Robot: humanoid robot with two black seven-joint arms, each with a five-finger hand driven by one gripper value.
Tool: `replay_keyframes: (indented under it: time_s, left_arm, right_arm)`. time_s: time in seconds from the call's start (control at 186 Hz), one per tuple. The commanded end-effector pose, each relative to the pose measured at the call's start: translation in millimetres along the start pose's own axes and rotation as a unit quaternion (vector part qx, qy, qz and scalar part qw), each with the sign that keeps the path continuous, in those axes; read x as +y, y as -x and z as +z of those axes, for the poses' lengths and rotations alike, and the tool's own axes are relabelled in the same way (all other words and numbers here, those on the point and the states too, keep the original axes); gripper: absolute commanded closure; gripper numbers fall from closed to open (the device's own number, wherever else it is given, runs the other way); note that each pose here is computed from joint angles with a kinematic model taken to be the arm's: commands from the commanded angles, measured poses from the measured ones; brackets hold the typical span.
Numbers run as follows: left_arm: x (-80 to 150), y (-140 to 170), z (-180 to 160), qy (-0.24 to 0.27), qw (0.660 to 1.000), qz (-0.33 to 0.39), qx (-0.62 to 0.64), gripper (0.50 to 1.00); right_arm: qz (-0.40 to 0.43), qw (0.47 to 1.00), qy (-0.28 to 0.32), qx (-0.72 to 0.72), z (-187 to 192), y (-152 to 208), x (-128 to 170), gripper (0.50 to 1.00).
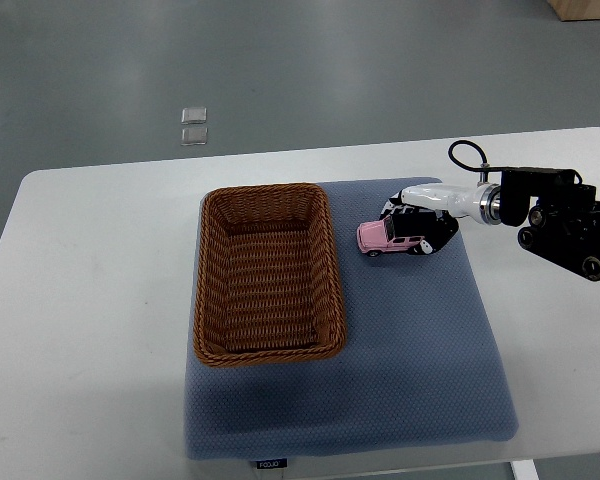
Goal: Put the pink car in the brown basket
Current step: 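Lower the right hand over the pink toy car and close fingers around it, then lift the held pink car and carry it over the wicker basket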
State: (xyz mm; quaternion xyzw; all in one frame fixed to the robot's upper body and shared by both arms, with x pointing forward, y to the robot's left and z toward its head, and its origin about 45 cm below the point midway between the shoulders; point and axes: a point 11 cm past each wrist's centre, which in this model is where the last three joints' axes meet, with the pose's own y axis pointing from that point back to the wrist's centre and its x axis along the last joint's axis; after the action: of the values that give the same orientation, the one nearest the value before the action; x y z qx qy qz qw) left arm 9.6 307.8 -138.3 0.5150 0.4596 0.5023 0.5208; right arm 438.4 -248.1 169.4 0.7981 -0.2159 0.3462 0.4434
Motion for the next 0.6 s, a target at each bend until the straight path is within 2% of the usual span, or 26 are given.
replay_keyframes:
  time_s: [0.0,0.167,0.237,0.355,0.468,0.597]
  left_arm:
    - [0,0,1,0.001,1.0,0.0,0.0,0.5]
    - [0,0,0,0.0,1.0,0.0,0.0,0.5]
    - [0,0,1,0.001,1.0,0.0,0.0,0.5]
    - [0,0,1,0.001,1.0,0.0,0.0,0.5]
    - [0,0,1,0.001,1.0,0.0,0.0,0.5]
    - [0,1,0,0.0,1.0,-0.001,-0.001,0.5]
  right_arm:
    - [0.003,1.0,-0.001,0.002,-1,-3,0,1.0]
    - [0.007,1.0,0.003,0.002,4,-13,8,1.0]
    - [0.019,1.0,0.004,0.003,6,-34,19,1.0]
    - [0.018,1.0,-0.007,0.007,1,-49,35,1.0]
    - [0.026,0.999,-0.024,0.011,-12,-75,51,1.0]
    - [0.024,0.997,-0.07,0.006,-47,-94,57,1.0]
